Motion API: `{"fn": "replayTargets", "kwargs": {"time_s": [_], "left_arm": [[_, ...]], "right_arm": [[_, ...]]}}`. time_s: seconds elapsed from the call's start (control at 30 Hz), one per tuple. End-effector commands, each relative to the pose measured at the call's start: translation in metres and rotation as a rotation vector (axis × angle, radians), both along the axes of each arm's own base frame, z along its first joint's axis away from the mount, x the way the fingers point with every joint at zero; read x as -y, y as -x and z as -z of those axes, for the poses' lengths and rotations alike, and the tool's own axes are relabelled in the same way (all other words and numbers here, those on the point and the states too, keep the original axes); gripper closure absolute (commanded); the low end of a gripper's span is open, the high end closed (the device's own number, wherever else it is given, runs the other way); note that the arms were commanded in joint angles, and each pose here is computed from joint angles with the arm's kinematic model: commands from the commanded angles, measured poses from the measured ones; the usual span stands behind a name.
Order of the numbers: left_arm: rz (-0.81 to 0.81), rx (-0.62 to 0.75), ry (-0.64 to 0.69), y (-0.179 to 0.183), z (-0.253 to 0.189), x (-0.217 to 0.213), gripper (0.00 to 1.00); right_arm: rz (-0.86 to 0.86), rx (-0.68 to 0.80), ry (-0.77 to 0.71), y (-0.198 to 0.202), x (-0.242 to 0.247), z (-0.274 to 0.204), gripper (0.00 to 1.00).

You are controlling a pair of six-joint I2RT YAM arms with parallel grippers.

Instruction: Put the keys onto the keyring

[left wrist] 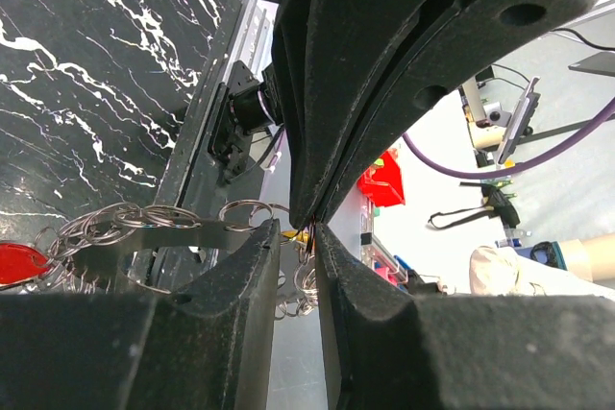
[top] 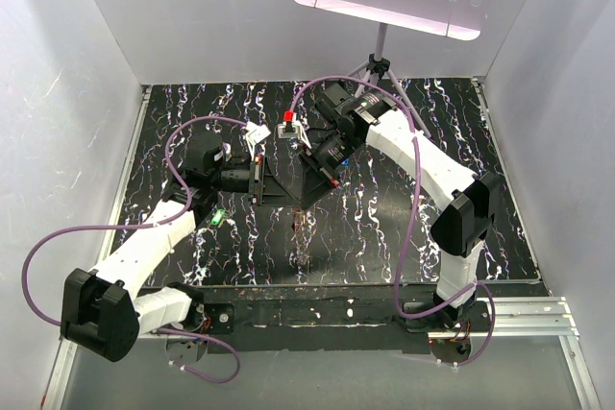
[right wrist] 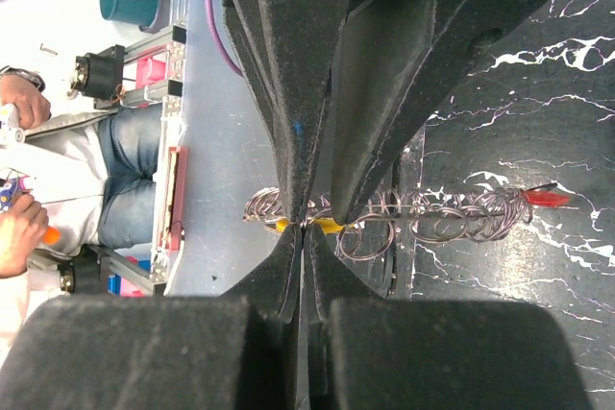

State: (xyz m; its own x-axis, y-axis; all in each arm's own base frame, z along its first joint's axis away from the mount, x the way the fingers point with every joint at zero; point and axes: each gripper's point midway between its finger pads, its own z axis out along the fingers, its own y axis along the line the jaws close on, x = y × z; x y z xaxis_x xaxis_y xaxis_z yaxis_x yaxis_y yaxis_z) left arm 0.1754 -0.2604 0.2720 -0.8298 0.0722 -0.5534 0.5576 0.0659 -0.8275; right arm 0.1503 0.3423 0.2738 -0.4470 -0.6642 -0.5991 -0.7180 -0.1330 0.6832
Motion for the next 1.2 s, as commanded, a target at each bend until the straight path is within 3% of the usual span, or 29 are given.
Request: {"fn": "replayTargets", "kwargs": {"time_s": [0.0, 0.17, 0.27, 0.4, 0.47, 0.57, 0.77, 1.0, 1.17], "left_arm": [[0.048, 0.043, 0.016, 0.007, -0.011, 0.001, 0.81], [0.077, 0.023, 0.014, 0.013, -0.011, 0.0, 0.88], [0.093, 0.029, 0.019, 0.016, -0.012, 0.0, 0.99], [0.1, 0.029, 0.023, 0.019, -0.013, -0.001, 1.0], [0.1, 0.043, 0.035, 0.02, -0.015, -0.002, 1.0], [0.084, 0.054, 0.06, 0.019, -0.019, -0.004, 1.0], [0.005, 0.174, 0.12, 0.017, -0.03, -0.009, 1.0], [-0.195, 0.418, 0.341, 0.012, -0.064, -0.016, 1.0], [-0.411, 0.403, 0.552, -0.005, -0.084, -0.032, 1.0]], "right_arm": [[-0.022, -0.012, -0.06, 0.006, -0.005, -0.015, 0.99], [-0.02, -0.013, -0.058, 0.006, -0.005, -0.015, 0.99], [-0.02, -0.013, -0.058, 0.006, -0.005, -0.015, 0.99], [-0.018, -0.012, -0.06, 0.006, -0.006, -0.015, 0.99], [-0.017, -0.006, -0.063, 0.006, -0.005, -0.018, 0.93], [-0.009, 0.016, -0.075, 0.004, -0.002, -0.023, 0.76], [0.046, 0.05, -0.164, -0.011, 0.013, -0.054, 0.67], [0.045, 0.041, -0.242, -0.007, 0.015, -0.073, 0.67], [0.089, 0.036, -0.272, -0.014, 0.007, -0.078, 0.65]]}}
